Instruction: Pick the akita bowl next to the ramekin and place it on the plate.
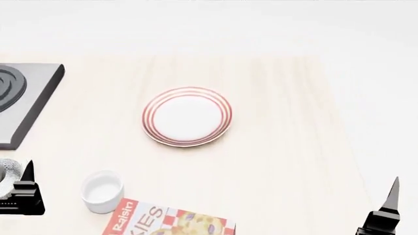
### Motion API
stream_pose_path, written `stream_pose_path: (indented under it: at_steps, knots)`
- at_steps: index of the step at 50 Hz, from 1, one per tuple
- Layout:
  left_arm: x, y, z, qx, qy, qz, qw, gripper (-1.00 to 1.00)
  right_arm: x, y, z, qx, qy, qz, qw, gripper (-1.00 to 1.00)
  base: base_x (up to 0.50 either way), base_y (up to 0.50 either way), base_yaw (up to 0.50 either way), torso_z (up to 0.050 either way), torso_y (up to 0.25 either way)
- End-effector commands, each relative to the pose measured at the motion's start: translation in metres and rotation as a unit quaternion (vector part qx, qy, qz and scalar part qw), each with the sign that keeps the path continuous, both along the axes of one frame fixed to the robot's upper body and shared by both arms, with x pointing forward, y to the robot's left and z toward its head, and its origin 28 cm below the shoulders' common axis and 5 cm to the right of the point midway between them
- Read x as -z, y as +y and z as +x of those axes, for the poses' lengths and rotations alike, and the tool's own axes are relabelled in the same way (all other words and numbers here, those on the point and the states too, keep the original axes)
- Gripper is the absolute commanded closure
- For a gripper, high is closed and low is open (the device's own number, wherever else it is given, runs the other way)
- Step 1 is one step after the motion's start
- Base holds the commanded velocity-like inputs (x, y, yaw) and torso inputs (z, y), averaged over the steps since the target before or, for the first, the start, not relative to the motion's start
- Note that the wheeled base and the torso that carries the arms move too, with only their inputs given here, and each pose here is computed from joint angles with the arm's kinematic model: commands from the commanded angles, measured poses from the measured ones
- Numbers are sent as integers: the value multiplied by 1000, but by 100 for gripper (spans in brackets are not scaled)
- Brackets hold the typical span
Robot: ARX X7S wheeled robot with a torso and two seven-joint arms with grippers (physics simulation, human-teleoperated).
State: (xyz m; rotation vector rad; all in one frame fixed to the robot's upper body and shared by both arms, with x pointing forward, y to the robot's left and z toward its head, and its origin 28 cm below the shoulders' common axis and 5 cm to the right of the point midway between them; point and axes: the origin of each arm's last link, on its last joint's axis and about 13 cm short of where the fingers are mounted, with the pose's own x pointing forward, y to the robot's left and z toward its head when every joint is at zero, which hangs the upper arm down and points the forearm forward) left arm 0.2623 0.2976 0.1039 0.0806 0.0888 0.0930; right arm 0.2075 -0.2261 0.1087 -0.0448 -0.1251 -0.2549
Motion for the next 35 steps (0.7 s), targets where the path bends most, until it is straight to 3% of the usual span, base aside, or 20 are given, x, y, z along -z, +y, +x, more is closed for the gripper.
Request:
stream_pose_path:
  at_steps: [1, 35]
  knots:
    - [-1, 0, 0, 0, 0, -1, 1000, -100, 0, 0, 0, 0, -1, 0, 1000, -100, 246, 0, 0, 0, 0]
    - [0, 0, 1, -1, -1, -2, 1000, -100, 0, 0, 0, 0, -1, -1, 1000, -100, 248, 0, 0, 0, 1]
